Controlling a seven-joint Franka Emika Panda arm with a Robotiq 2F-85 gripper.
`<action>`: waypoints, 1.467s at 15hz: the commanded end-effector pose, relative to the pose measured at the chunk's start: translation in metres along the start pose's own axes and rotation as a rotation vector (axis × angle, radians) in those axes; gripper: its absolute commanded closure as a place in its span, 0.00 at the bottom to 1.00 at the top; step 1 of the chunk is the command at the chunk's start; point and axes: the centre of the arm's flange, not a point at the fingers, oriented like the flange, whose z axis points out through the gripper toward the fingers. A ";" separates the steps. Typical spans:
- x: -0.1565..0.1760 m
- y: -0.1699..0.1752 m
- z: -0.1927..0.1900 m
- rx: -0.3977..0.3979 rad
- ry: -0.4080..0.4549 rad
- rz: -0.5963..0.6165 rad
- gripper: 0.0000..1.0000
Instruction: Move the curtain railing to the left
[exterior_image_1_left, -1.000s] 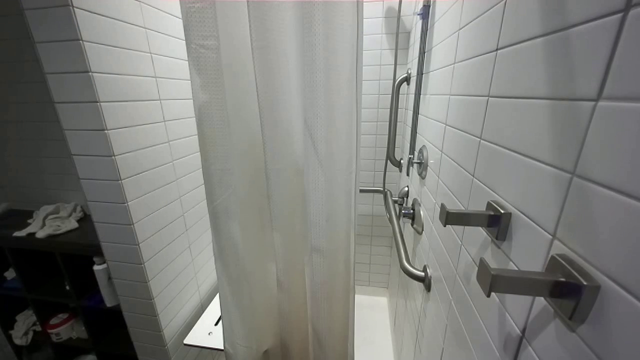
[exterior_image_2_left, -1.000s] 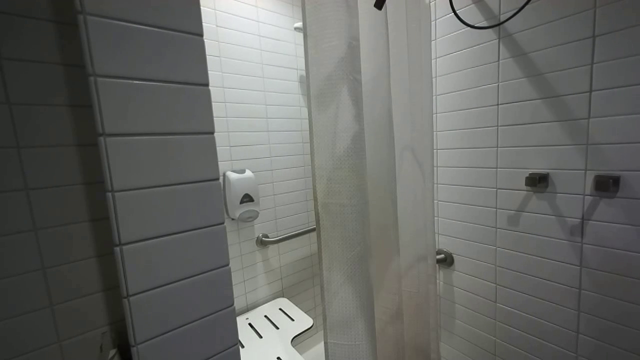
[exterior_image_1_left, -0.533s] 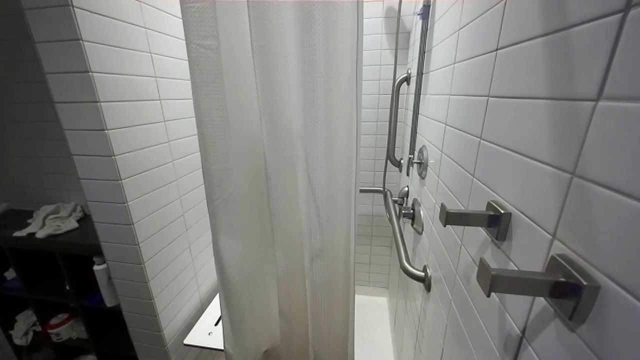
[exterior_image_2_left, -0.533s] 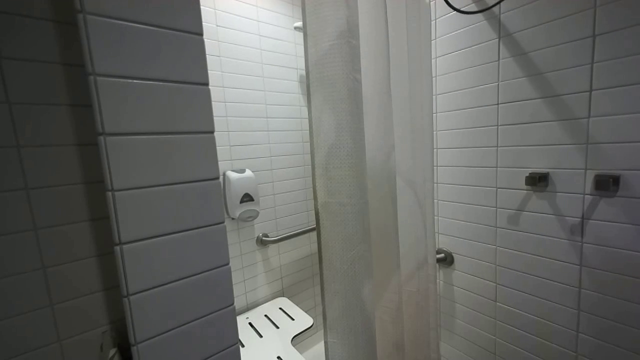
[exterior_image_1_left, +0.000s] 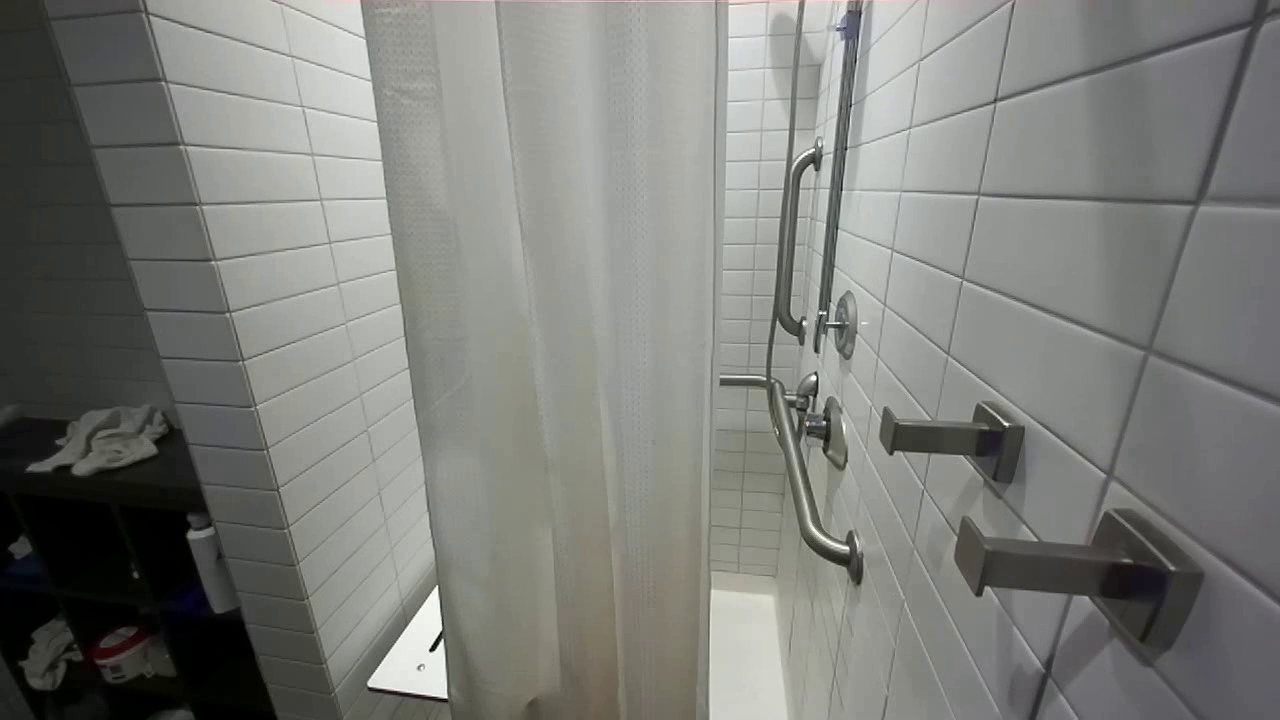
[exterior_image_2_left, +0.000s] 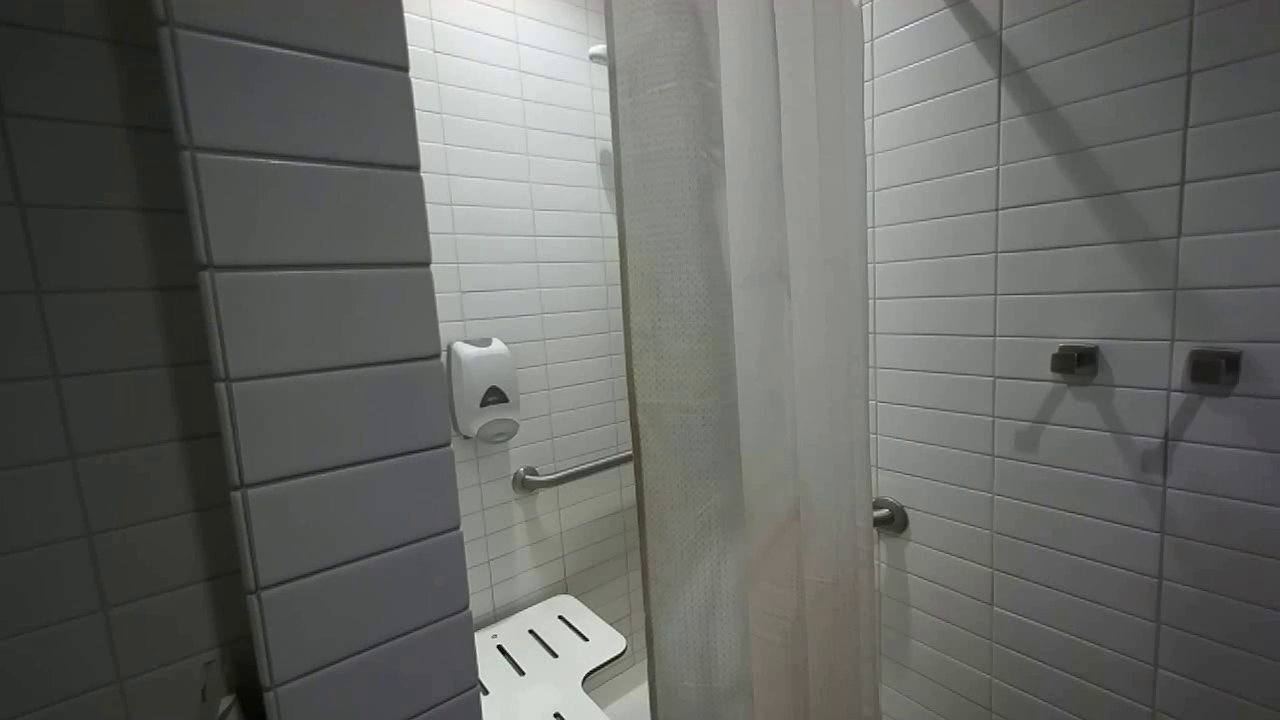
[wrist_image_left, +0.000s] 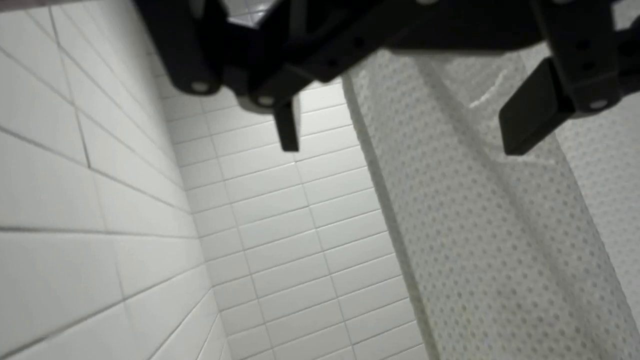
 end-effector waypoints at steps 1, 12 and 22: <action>0.039 -0.020 0.001 -0.050 0.070 0.109 0.00; 0.069 -0.059 0.001 -0.122 0.063 0.177 0.00; 0.070 -0.078 -0.002 -0.152 0.040 0.121 0.00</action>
